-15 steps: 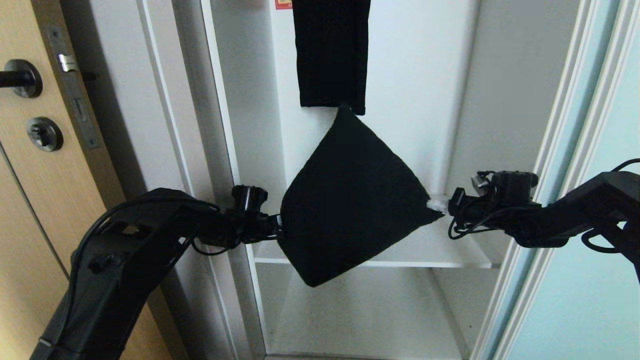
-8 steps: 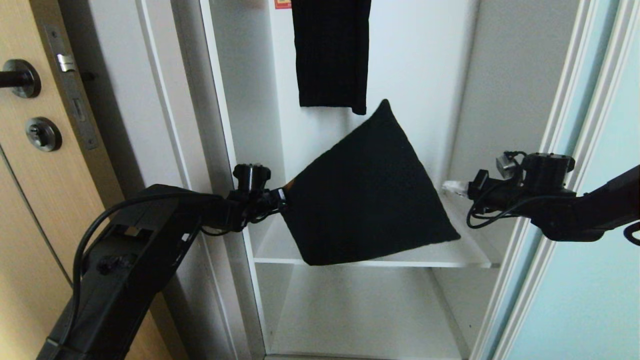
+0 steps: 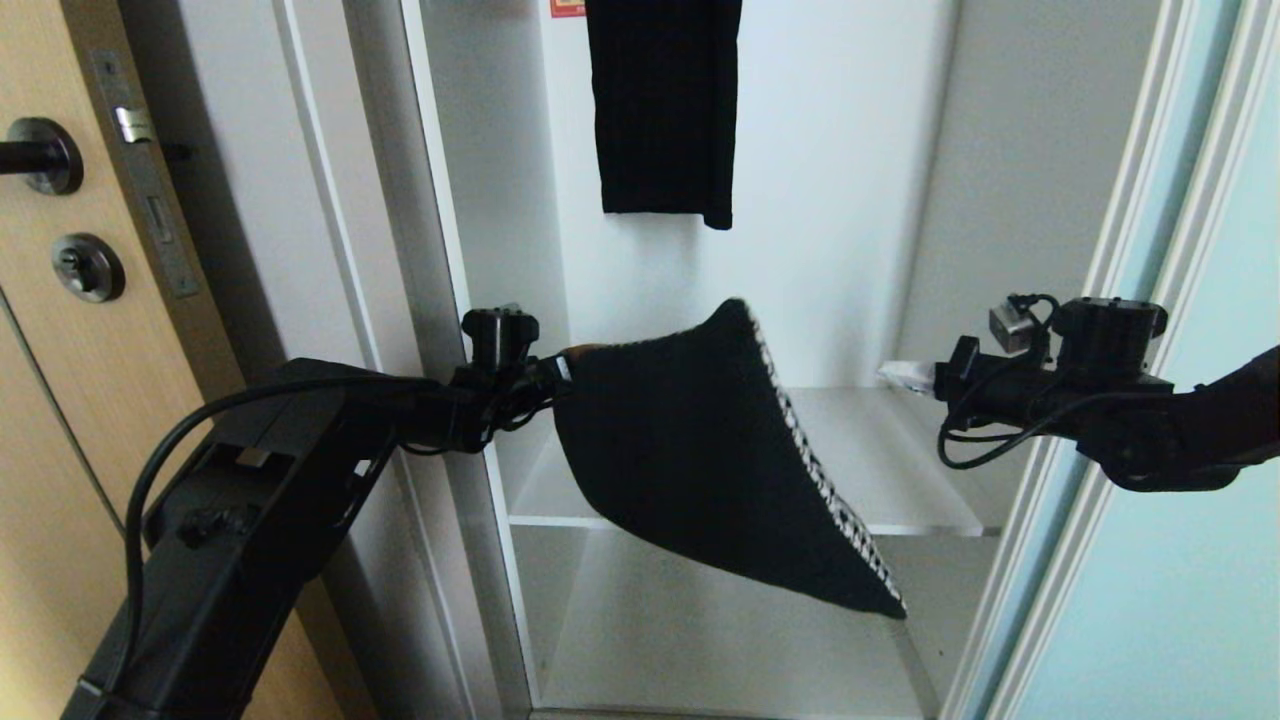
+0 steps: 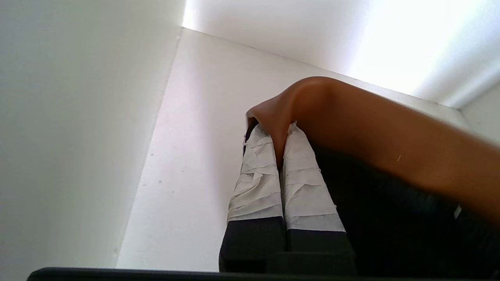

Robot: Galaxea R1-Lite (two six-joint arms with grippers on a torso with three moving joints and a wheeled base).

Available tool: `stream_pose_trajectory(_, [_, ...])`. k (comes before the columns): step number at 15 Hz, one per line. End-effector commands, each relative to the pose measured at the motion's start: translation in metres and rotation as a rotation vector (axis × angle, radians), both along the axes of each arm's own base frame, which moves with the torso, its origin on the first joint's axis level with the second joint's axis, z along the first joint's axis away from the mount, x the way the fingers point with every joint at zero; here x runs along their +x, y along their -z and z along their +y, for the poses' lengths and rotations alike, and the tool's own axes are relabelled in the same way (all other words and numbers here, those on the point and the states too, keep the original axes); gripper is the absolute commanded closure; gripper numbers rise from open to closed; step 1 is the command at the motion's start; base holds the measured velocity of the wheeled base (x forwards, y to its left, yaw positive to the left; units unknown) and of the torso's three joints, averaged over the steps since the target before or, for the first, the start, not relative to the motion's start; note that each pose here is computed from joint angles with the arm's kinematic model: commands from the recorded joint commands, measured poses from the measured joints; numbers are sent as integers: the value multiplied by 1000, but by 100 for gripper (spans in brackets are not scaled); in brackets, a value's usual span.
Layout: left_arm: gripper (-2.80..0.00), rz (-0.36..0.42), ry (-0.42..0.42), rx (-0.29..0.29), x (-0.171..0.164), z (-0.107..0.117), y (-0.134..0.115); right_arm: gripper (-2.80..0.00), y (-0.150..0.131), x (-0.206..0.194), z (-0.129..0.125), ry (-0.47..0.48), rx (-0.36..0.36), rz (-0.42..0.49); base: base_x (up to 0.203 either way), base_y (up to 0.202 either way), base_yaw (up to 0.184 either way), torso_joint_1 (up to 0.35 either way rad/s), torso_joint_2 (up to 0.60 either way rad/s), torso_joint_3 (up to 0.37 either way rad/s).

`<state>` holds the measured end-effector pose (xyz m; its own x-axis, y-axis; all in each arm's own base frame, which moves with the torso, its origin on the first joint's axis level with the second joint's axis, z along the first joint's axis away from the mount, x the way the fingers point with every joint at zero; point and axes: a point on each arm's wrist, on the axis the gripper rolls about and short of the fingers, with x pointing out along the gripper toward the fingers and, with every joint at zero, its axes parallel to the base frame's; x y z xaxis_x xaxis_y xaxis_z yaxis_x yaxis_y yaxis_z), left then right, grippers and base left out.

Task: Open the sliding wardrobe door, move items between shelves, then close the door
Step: Place the pillow on the higher shelf

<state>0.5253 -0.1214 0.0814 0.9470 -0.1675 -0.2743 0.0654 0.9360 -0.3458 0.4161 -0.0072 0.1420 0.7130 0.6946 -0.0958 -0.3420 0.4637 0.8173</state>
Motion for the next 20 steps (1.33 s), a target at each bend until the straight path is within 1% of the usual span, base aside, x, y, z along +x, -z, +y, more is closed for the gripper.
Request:
stream_pose_trajectory(1, [0, 0, -1, -2, 0, 0, -1, 0, -11, -21, 3, -59, 10, -9, 0, 0, 0, 0, 0, 0])
stream_pose_trajectory(2, [0, 7, 2, -1, 0, -1, 3, 0, -9, -23, 3, -86, 13, -16, 0, 0, 0, 0, 0, 0])
stream_pose_trajectory(5, [0, 22, 9, 3, 1, -5, 12, 0, 5, -23, 4, -98, 19, 31, 0, 0, 0, 0, 0, 0])
stream_pose_trajectory(9, [0, 24, 4, 3, 1, -5, 15, 0, 35, -16, 28, -181, 30, 115, 0, 0, 0, 0, 0, 0])
stream_pose_trajectory(10, [0, 22, -1, 4, 1, -5, 15, 0, 32, -18, 30, -185, 30, 116, 0, 0, 0, 0, 0, 0])
stream_pose_trajectory(12, [0, 16, -10, 2, 1, -4, 11, 0, 15, -24, 28, -181, 28, 103, 0, 0, 0, 0, 0, 0])
stream_pose_trajectory(13, [0, 14, -16, 1, 1, -4, 11, 0, 14, -25, 30, -185, 22, 94, 0, 0, 0, 0, 0, 0])
stream_pose_trajectory(14, [0, 14, -19, 0, 1, -5, 11, 0, 15, -28, 35, -204, -7, 67, 0, 0, 0, 0, 0, 0])
stream_pose_trajectory(15, [0, 15, -23, 2, 1, -5, 12, -280, 18, -32, 43, -223, -45, 42, 0, 0, 0, 0, 0, 0])
stream_pose_trajectory(17, [0, 11, -26, 2, 0, -6, 10, -280, 23, -33, 59, -229, -73, 44, 0, 0, 0, 0, 0, 0])
stream_pose_trajectory(18, [0, 9, -25, 1, -1, -8, 9, -280, 30, -31, 66, -210, -109, 32, 0, 0, 0, 0, 0, 0])
stream_pose_trajectory(19, [0, 8, -25, 1, -1, -8, 7, -280, 36, -30, 72, -191, -171, -6, 0, 0, 0, 0, 0, 0])
stream_pose_trajectory(20, [0, 8, -22, -4, -2, -10, 5, -280, 41, -29, 78, -160, -249, -53, 0, 0, 0, 0, 0, 0])
